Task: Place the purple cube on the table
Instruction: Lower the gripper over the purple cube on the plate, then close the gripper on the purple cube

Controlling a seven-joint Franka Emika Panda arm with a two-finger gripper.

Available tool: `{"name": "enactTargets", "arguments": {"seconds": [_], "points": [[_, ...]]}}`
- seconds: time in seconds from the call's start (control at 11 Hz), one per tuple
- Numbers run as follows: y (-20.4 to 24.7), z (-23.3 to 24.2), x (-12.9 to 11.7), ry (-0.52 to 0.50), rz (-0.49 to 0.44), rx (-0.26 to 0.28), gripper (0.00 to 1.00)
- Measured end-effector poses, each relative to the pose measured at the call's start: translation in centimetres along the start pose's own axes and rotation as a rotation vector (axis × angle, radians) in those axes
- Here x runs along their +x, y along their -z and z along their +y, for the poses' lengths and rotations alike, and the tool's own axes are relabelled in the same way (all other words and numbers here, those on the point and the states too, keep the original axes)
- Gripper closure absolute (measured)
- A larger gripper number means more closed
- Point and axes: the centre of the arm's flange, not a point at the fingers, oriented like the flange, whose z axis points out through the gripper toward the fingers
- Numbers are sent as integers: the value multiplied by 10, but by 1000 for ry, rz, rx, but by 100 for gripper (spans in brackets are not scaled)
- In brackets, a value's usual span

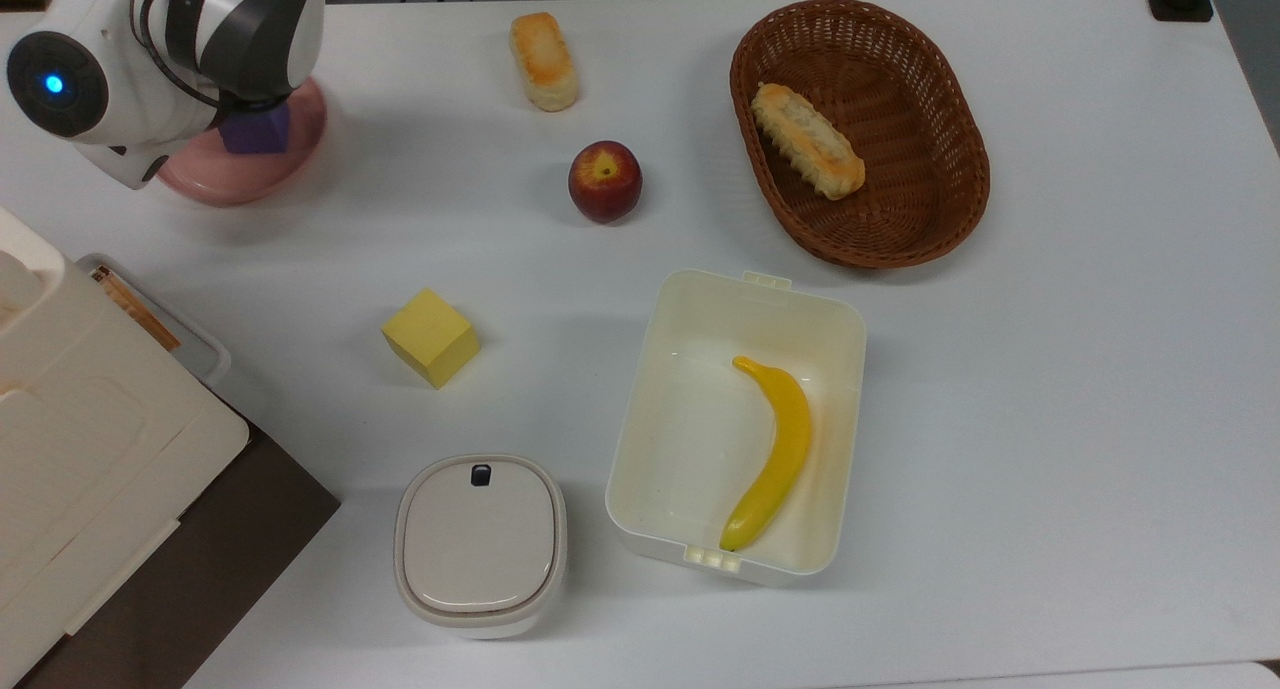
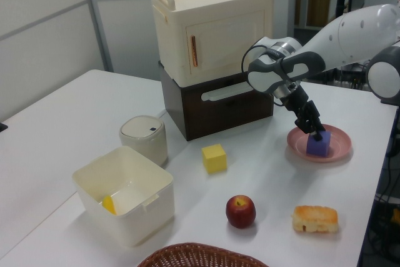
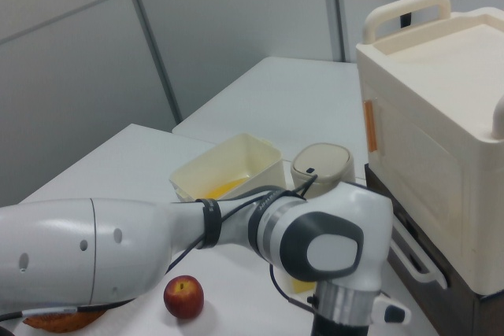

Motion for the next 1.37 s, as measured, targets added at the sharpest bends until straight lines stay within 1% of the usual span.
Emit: {"name": "enactTargets", "arguments": {"seconds": [0.09,0.27,0.36,0.55,0.64,0.73,0.82,0.91,1.0,1.19,1.37], "points": [[10,-1,-2,-1,14,-15,57],[38,-16,-4,14,53,-52,70],[53,-28,-5,25,71,-74,71],[72,-47,-13,40,71,-87,69],[74,-50,-14,42,68,-88,57],[73,-49,-14,42,63,-86,41],[70,-48,-13,41,58,-83,28],[65,-47,-12,41,49,-77,11],[58,-45,-9,42,36,-69,0],[38,-41,1,46,-1,-53,0],[23,-35,10,46,-39,-56,0]]}}
